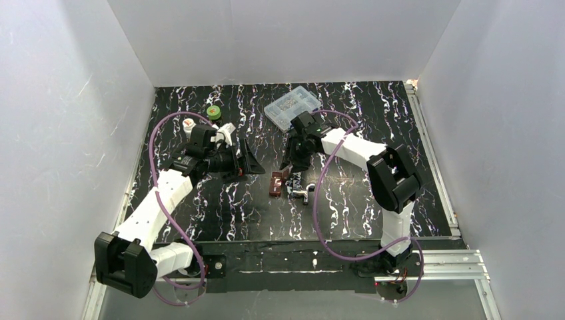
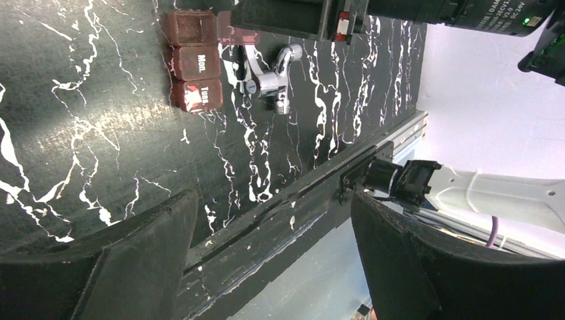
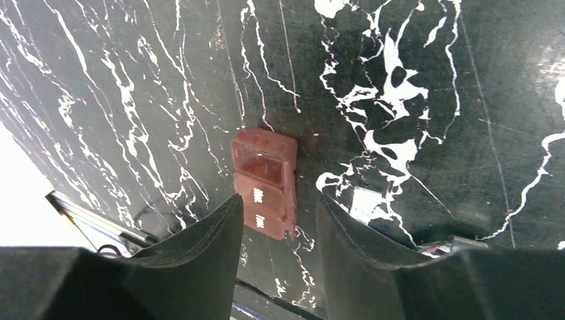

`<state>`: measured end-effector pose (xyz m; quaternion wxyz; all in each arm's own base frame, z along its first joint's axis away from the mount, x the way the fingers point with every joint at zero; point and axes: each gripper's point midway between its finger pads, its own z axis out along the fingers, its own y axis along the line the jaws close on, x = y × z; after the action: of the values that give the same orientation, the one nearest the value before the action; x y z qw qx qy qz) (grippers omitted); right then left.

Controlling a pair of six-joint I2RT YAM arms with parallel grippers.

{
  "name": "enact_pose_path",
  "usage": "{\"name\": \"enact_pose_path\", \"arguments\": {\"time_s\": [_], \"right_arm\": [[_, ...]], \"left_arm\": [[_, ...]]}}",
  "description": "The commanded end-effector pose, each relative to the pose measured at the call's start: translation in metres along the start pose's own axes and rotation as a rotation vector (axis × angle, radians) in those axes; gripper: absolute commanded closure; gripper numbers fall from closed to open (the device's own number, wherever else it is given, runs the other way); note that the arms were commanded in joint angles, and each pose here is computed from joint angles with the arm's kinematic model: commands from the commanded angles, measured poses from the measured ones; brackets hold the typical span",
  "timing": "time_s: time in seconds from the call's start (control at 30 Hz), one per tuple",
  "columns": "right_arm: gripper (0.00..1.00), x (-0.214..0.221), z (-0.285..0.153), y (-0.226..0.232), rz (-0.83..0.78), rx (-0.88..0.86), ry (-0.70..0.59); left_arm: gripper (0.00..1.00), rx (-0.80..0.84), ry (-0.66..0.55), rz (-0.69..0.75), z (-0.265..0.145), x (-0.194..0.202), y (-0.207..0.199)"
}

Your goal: Sort the pills into containers

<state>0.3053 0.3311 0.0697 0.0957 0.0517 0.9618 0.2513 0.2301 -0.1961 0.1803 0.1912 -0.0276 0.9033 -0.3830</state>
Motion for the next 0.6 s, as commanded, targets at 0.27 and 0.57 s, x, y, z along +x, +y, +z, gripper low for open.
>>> {"name": "enact_pose_path", "arguments": {"time_s": [0.27, 0.57], "right_arm": [[0.02, -0.026, -0.072, 0.023, -0.086, -0.003, -0.164], [0.02, -0.028, -0.108, 0.035, -0.147, -0.055, -0.227]], "left_arm": [[0.13, -0.332, -0.231, 0.031, -0.024, -0.060, 0.032], [0.10, -0.814, -0.470, -0.001, -0.063, -0.178, 0.092]]}}
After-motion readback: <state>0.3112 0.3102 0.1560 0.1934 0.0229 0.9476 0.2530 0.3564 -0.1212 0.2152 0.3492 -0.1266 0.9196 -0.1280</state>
